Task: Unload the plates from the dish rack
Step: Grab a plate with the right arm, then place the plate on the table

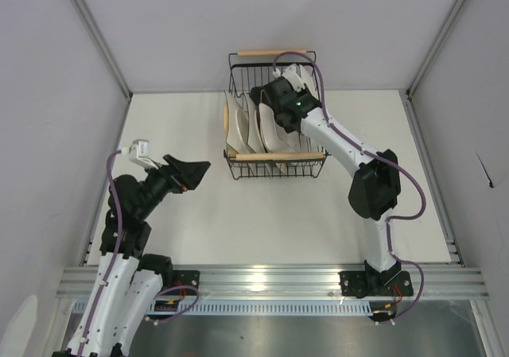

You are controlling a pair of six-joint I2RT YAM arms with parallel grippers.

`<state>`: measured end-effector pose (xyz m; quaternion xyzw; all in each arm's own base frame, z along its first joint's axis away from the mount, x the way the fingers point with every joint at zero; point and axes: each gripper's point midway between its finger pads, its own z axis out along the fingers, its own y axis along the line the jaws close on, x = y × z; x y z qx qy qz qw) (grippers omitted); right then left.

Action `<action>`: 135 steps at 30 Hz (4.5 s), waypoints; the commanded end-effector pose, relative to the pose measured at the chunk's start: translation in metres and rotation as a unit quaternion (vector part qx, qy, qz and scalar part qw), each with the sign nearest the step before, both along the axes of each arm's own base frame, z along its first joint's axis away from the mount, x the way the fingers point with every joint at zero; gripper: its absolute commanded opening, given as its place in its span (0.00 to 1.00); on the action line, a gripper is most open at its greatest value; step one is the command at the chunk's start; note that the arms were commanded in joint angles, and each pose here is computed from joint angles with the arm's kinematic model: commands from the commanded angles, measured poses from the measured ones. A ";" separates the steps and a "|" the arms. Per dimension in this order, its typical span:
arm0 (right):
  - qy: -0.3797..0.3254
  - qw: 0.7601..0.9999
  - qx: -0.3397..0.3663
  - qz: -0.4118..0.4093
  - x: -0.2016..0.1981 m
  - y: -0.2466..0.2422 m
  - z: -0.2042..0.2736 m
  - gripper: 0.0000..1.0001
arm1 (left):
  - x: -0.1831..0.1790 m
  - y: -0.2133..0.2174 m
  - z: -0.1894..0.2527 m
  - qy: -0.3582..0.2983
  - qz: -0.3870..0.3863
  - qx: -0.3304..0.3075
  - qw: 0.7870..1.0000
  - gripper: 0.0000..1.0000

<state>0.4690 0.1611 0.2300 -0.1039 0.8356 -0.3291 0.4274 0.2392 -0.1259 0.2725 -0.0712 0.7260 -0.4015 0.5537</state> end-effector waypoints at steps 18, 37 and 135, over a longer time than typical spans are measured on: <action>-0.245 0.896 0.371 0.018 -0.044 -0.083 0.203 0.00 | 0.005 -0.003 0.017 -0.024 -0.007 -0.008 1.000 1.00; -0.203 0.832 0.509 -0.089 -0.090 -0.213 0.088 0.00 | 0.008 -0.011 0.025 -0.026 -0.026 -0.029 0.999 1.00; -0.044 0.731 0.613 -0.296 -0.217 -0.181 -0.145 0.80 | 0.013 -0.017 0.001 -0.019 -0.041 -0.040 0.998 1.00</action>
